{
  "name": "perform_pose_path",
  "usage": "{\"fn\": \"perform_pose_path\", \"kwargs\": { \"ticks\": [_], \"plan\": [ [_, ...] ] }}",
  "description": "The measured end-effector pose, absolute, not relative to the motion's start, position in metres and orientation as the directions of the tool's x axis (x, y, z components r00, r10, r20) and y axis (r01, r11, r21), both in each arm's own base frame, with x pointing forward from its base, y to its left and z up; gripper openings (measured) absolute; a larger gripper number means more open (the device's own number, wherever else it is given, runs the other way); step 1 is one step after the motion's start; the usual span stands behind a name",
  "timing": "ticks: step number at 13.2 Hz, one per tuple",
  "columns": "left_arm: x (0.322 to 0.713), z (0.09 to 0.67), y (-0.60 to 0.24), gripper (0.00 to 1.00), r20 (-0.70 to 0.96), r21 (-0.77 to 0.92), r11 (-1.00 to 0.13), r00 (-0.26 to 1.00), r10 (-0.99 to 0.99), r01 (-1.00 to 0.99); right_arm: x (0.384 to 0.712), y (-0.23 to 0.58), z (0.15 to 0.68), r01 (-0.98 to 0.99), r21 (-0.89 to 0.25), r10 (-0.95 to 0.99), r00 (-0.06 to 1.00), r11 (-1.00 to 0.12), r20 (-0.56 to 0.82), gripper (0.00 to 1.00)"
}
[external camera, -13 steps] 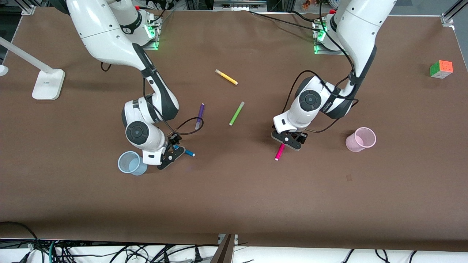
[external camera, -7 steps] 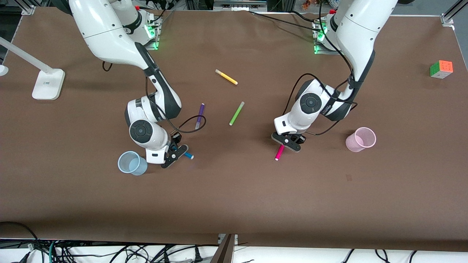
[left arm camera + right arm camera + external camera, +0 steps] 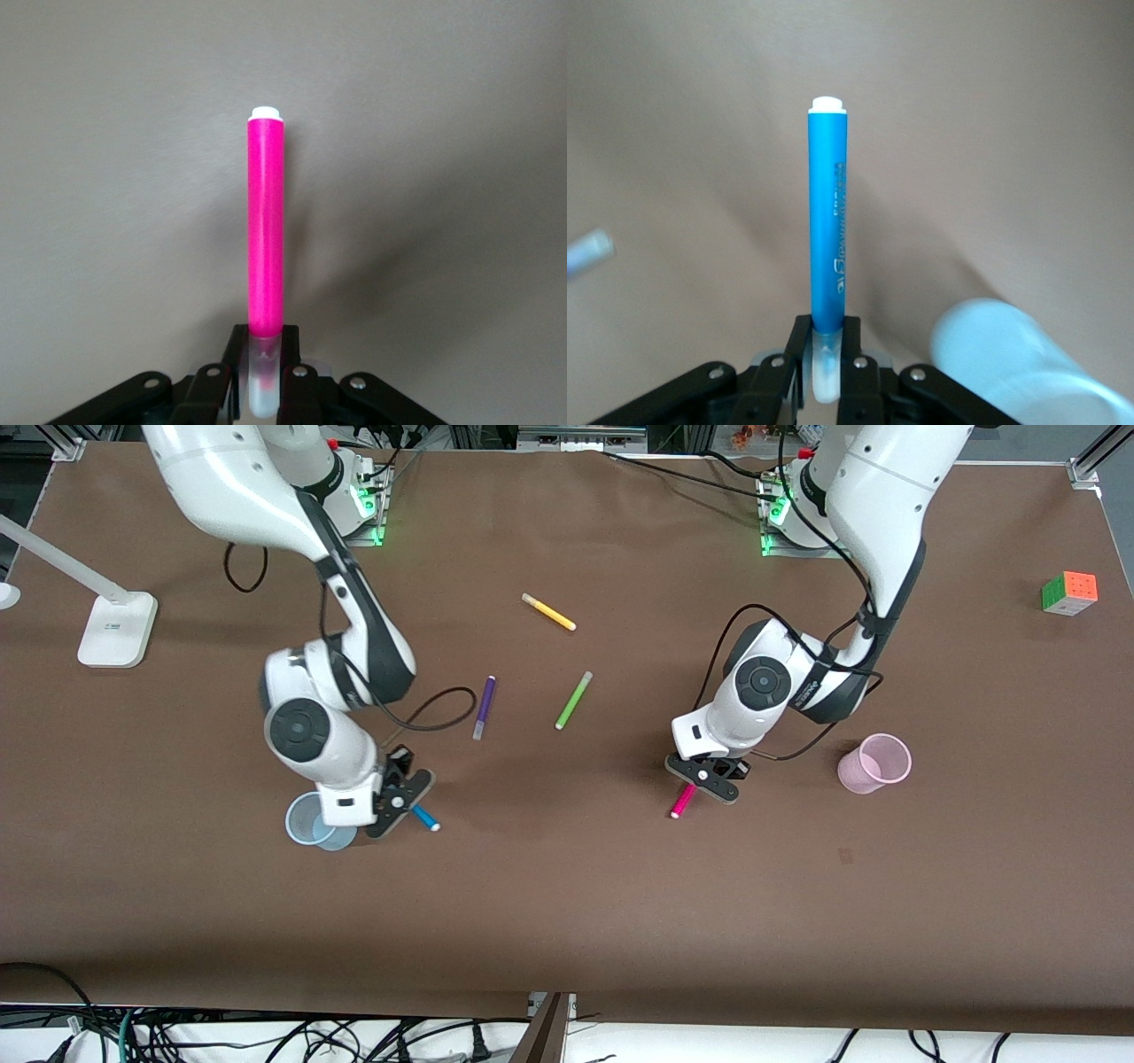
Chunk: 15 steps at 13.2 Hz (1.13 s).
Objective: Place pink and blue markers in matching cups
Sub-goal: 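Lift the blue marker over the blue cup while the left gripper lifts the pink marker, then drop the blue marker into the blue cup while the left gripper drops the pink marker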
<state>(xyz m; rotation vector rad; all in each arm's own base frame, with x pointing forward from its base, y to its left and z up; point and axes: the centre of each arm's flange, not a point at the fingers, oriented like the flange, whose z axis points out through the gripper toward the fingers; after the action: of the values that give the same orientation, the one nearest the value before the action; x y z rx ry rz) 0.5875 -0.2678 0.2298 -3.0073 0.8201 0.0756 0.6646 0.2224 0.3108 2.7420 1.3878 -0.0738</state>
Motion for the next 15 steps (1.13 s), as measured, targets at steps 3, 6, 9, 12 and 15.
{"fn": "perform_pose_path", "kwargs": {
  "ticks": [3, 6, 9, 12, 15],
  "plan": [
    [0.603, 0.305, -0.256, 0.18, -0.245, -0.049, -0.867, 0.847, -0.472, -0.497, 0.678, 0.185, 0.368, 0.888, 0.098, 0.861, 0.460, -0.449, -0.219, 0.16],
    [0.610, 0.365, -0.214, 0.18, -0.463, -0.158, -0.794, 0.754, -0.465, -0.587, 0.689, 0.139, 0.387, 0.954, 0.130, 0.863, 0.299, -0.270, -0.407, 0.16],
    [0.617, 0.386, -0.158, 0.18, -0.611, -0.230, -0.726, 0.677, -0.411, -0.648, 0.696, 0.124, 0.381, 0.982, 0.151, 0.796, 0.182, -0.115, -0.577, 0.16],
    [0.636, 0.389, -0.088, 0.18, -0.707, -0.315, -0.627, 0.617, -0.346, -0.713, 0.699, 0.130, 0.345, 0.991, 0.124, 0.738, 0.114, -0.042, -0.666, 0.16],
    [0.642, 0.370, -0.054, 0.18, -0.768, -0.254, -0.598, 0.534, -0.353, -0.760, 0.700, 0.153, 0.303, 0.994, 0.096, 0.692, 0.034, 0.051, -0.721, 0.16]
  ]
}}
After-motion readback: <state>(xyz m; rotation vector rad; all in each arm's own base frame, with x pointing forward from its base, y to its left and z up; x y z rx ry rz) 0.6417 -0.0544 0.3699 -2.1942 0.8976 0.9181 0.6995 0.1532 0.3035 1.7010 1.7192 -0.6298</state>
